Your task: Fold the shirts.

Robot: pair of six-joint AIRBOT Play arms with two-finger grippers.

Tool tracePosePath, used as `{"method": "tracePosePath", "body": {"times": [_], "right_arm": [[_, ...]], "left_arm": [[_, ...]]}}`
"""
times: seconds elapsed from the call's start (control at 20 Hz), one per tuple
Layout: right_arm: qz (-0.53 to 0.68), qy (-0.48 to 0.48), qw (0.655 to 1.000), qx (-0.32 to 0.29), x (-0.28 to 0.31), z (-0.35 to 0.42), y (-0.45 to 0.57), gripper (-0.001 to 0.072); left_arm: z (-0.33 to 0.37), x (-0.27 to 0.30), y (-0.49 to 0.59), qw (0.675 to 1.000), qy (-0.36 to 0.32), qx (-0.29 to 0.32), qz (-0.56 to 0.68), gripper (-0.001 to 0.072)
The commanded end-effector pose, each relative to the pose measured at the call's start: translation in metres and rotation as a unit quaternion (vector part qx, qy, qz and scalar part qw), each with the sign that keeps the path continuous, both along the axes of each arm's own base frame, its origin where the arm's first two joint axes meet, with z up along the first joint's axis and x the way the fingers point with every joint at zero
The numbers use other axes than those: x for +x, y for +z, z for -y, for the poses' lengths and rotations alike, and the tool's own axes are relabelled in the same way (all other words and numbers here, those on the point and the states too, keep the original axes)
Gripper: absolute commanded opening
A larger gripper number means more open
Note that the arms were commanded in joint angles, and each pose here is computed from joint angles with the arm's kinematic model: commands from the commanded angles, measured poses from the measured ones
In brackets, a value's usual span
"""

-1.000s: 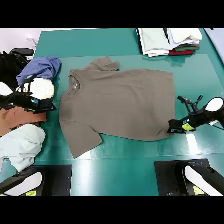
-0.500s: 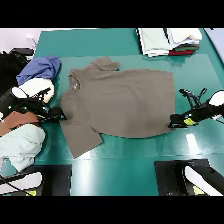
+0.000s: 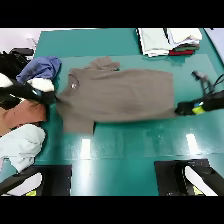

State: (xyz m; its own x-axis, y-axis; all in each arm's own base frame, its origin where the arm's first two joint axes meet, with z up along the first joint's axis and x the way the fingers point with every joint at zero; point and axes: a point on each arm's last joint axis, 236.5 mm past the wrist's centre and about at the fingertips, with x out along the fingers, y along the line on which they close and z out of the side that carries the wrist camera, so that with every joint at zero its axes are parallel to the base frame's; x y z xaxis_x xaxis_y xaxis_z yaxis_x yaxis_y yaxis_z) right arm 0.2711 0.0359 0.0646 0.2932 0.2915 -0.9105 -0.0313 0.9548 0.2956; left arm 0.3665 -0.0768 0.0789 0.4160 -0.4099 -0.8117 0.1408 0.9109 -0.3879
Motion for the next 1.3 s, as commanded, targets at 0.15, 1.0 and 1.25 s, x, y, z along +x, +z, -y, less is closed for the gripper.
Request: {"method": "tracePosePath", "body": {"times": [0.15, 1.0, 1.25], "right_arm": [[0.320, 0.000, 0.946, -0.057, 0.029, 0.006, 0.250, 0.0013], [0.290, -0.019, 0.950, -0.113, 0.041, 0.036, 0.277, 0.0012], [0.073, 0.029, 0.994, -0.081, 0.114, 0.027, 0.100, 0.0011]], "left_arm": [[0.001, -0.083, 0.383, 0.875, 0.032, 0.012, 0.482, 0.0024], [0.000, -0.044, 0.302, 0.946, 0.042, -0.004, 0.321, 0.0023], [0.015, 0.053, 0.078, 0.997, -0.004, 0.007, 0.082, 0.0023]]}}
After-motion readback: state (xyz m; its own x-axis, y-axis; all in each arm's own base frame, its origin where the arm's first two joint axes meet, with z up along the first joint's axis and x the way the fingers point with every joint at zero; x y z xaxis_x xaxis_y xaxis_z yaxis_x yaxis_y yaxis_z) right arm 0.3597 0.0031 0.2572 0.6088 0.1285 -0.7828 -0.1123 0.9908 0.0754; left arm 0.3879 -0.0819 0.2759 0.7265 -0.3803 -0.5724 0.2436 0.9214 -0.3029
